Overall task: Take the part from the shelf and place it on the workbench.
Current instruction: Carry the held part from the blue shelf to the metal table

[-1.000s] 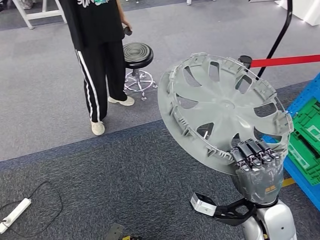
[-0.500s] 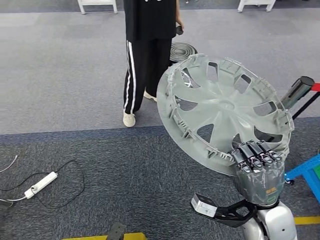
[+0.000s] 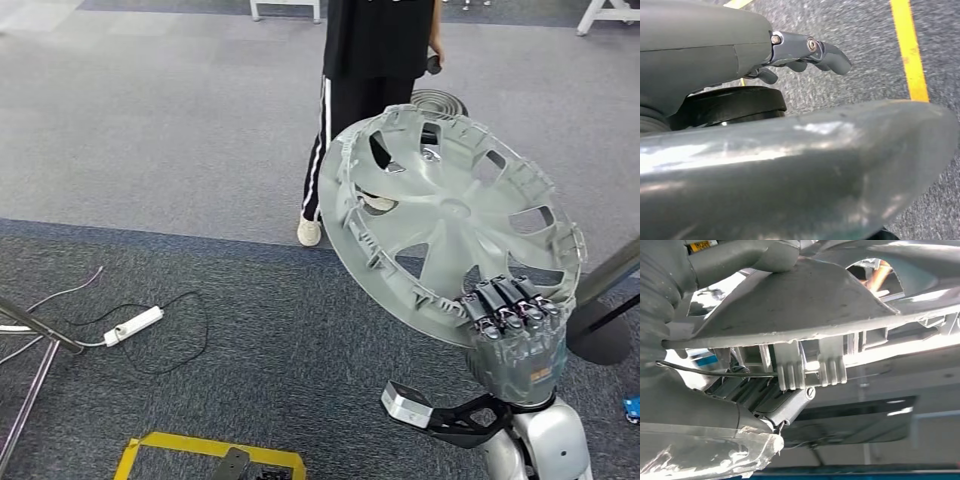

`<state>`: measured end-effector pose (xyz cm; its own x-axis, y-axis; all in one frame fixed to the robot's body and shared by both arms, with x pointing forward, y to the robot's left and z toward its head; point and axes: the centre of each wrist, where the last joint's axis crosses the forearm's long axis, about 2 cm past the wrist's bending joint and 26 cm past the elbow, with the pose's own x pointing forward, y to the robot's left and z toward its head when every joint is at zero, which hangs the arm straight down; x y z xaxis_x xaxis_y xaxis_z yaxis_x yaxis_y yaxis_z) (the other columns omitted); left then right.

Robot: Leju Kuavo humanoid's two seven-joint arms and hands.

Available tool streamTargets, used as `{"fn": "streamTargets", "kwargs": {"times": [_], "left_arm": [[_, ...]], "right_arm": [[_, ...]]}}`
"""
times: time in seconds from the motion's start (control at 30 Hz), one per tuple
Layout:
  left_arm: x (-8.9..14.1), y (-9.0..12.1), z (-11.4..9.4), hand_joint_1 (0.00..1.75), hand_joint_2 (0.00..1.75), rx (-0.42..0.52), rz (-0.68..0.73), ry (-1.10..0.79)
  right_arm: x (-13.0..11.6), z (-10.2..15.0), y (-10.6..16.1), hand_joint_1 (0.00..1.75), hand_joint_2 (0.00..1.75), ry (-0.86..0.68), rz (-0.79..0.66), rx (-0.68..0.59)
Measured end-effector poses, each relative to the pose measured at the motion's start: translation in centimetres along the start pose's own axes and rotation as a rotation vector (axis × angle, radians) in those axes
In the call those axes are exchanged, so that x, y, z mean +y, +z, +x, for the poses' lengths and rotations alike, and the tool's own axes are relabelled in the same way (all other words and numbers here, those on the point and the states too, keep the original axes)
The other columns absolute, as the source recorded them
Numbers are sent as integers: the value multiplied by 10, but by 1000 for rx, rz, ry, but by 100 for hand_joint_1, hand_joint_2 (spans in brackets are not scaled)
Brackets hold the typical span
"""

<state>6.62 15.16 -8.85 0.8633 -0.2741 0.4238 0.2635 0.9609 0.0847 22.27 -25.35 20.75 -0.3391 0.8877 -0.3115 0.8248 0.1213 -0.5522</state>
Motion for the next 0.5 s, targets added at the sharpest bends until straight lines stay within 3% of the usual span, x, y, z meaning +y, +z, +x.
{"fn": "streamTargets", "kwargs": {"times": [0.5], "left_arm": [[0,0,1,0,0,0,-1,5]], "right_arm": [[4,0,-3,175,175,-4,-1,3]]}}
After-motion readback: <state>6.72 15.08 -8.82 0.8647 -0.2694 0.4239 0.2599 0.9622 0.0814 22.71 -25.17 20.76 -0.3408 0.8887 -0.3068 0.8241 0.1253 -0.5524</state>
